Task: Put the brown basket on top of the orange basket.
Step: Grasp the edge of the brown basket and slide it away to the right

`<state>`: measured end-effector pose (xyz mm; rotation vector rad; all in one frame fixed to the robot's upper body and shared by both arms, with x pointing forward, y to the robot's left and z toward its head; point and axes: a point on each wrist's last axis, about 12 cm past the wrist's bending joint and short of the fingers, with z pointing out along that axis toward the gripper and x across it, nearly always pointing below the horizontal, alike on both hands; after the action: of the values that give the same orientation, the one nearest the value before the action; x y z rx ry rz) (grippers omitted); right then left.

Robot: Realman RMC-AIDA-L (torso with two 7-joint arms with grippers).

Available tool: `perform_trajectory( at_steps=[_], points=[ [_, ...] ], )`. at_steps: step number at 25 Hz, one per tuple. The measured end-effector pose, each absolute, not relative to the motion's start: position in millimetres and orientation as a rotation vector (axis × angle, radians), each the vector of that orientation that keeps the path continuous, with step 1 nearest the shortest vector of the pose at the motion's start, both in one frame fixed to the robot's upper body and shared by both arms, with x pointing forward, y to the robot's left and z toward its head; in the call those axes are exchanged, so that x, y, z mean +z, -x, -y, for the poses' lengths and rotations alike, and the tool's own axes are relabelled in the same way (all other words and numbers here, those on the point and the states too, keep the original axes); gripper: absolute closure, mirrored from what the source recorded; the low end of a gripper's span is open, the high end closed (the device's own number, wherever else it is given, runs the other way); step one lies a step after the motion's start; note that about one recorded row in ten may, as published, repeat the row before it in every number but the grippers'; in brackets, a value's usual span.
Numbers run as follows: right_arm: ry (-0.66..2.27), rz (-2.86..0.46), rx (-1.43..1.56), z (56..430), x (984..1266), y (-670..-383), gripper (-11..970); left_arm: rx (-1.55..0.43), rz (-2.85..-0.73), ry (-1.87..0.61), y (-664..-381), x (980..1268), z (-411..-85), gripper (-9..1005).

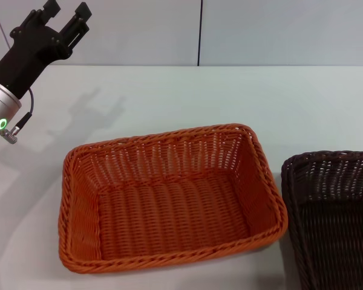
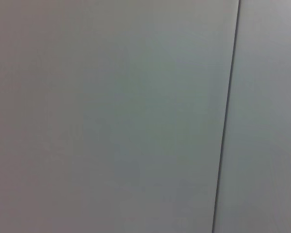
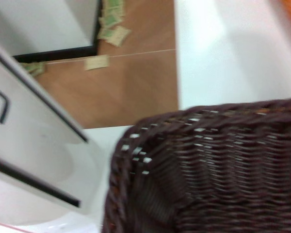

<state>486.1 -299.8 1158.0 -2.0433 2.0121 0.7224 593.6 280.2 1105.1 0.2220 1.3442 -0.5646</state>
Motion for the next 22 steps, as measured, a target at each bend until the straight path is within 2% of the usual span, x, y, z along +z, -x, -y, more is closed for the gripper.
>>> perform_trajectory(
  at_steps=[17, 22],
  points=[
    [2.242, -1.828, 0.933, 255.8, 1140.5, -481.9, 280, -0.556, -1.357, -0.214, -592.1, 1102.4, -282.5, 280],
    [2.154, -1.849, 0.868, 262.7, 1144.1, -490.6, 280, -0.554, -1.359, -0.213, -591.5, 1101.8, -283.1, 280]
  ],
)
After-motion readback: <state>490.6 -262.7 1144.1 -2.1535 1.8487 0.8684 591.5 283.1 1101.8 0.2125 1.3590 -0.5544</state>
